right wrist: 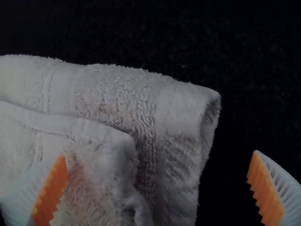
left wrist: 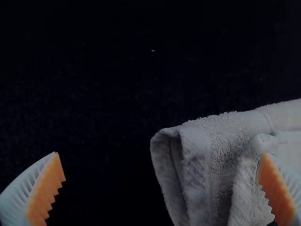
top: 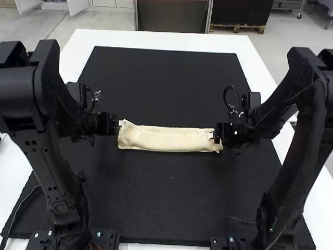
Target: Fold the towel.
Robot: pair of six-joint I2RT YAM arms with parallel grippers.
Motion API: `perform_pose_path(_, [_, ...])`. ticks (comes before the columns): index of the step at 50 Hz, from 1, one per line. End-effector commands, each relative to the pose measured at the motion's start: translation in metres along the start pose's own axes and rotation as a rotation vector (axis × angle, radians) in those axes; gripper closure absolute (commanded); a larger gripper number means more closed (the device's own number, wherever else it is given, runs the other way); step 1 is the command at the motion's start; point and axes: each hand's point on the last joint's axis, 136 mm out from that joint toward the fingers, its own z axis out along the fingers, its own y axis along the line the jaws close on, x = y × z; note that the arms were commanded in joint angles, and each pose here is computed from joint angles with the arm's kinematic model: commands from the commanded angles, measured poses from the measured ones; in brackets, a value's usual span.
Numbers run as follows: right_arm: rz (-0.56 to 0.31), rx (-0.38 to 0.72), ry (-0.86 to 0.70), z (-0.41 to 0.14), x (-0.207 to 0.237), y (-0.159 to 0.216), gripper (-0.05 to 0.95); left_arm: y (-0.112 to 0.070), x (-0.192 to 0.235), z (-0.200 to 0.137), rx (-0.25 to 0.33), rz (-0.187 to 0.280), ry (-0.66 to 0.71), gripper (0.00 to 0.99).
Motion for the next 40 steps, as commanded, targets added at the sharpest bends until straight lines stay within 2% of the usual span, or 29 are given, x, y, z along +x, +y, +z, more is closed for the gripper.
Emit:
perform_pose_path(1, [-0.023,-0.049,-0.016,0.002,-0.012,0.014,0.03,0.001,-0.020,-0.002,0.006,0.011,-0.046,0.033])
perform_pose_path(16, [-0.015,-0.032,0.000,0.004,-0.005,0.010,0.03,0.002,-0.026,-0.003,0.004,-0.003,-0.064,0.033])
perform_pose_path(21, [-0.014,-0.034,0.016,0.007,0.001,0.009,0.11,0.002,-0.030,-0.003,0.004,-0.005,-0.073,0.033])
perform_pose_path(24, [-0.013,-0.034,0.026,0.008,0.005,0.008,0.22,0.002,-0.034,-0.003,0.006,-0.023,-0.079,0.033])
perform_pose_path(31, [-0.003,-0.053,0.039,0.011,0.009,0.011,0.48,0.002,-0.041,-0.004,0.006,-0.030,-0.096,0.033])
perform_pose_path(33, [-0.001,-0.054,0.045,0.011,0.010,0.010,0.58,0.002,-0.043,-0.005,0.006,-0.034,-0.100,0.033])
perform_pose_path(36, [-0.012,-0.053,0.051,0.012,0.012,0.010,0.81,0.001,-0.046,-0.006,0.006,-0.035,-0.106,0.033])
perform_pose_path(37, [-0.016,-0.052,0.054,0.012,0.013,0.010,0.92,0.001,-0.047,-0.007,0.008,-0.033,-0.109,0.033])
perform_pose_path(40, [-0.030,-0.046,0.056,0.012,0.014,0.008,0.92,0.000,-0.050,-0.008,0.008,-0.033,-0.117,0.033])
